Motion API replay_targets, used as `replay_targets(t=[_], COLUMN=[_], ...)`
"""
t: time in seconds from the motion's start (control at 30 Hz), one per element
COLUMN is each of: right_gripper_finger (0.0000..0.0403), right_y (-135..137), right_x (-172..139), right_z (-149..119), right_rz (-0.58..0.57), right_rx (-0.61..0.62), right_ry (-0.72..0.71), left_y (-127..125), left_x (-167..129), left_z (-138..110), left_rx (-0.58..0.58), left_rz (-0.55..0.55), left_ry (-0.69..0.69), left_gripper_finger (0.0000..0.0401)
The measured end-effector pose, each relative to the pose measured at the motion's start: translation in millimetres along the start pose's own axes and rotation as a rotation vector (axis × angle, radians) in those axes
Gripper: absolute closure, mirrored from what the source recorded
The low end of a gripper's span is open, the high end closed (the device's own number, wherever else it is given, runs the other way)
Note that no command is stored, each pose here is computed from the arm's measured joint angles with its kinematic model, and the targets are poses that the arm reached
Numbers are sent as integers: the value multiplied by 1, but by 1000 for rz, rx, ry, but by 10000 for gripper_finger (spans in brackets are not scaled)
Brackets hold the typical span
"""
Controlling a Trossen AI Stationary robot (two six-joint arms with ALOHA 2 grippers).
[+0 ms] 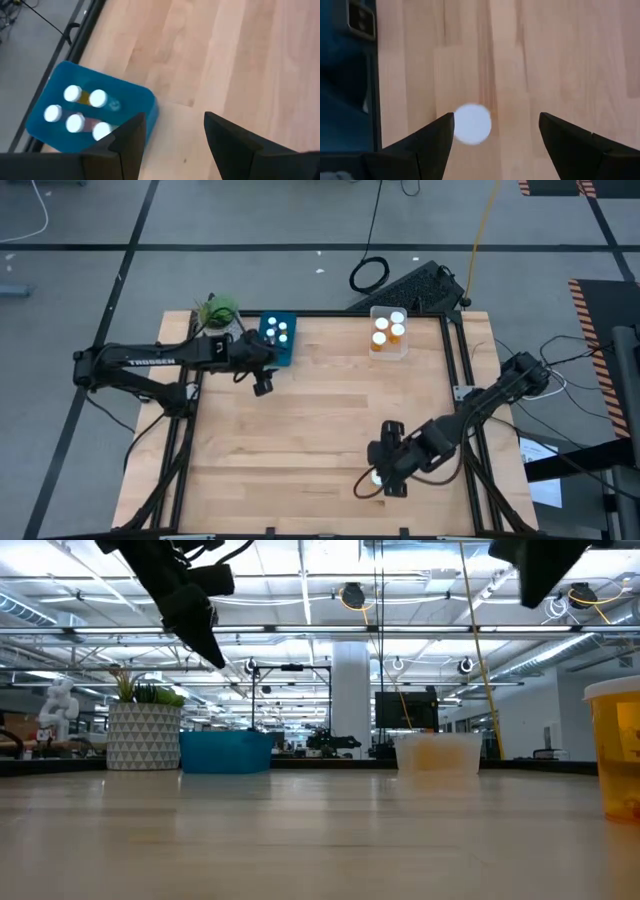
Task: Pick and place medicine bottles into bin by pill shape (circle, oval)
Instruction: Put the orange bottled capsules into the transparent bin
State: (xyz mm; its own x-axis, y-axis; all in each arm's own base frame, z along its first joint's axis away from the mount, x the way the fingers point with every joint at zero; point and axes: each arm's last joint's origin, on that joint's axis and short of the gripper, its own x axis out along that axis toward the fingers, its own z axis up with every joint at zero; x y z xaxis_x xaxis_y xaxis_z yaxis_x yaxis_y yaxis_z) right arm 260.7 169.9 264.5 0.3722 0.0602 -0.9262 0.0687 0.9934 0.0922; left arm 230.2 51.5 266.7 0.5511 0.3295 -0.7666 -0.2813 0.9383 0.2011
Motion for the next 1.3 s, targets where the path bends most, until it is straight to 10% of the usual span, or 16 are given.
replay_targets(t=[0.5, 1.3], right_gripper_finger=[61, 88], right_y=[14, 17], right_x=[32, 80], right_z=[1, -6], right_rz=[33, 48], right_rx=[18, -103], right_ry=[143, 212], left_y=[-36, -40], left_x=[-11, -13], left_z=[6, 11], left_rx=[59, 95], left_rz=[-82, -90], left_ry=[-92, -151], left_gripper_finger=[197, 196])
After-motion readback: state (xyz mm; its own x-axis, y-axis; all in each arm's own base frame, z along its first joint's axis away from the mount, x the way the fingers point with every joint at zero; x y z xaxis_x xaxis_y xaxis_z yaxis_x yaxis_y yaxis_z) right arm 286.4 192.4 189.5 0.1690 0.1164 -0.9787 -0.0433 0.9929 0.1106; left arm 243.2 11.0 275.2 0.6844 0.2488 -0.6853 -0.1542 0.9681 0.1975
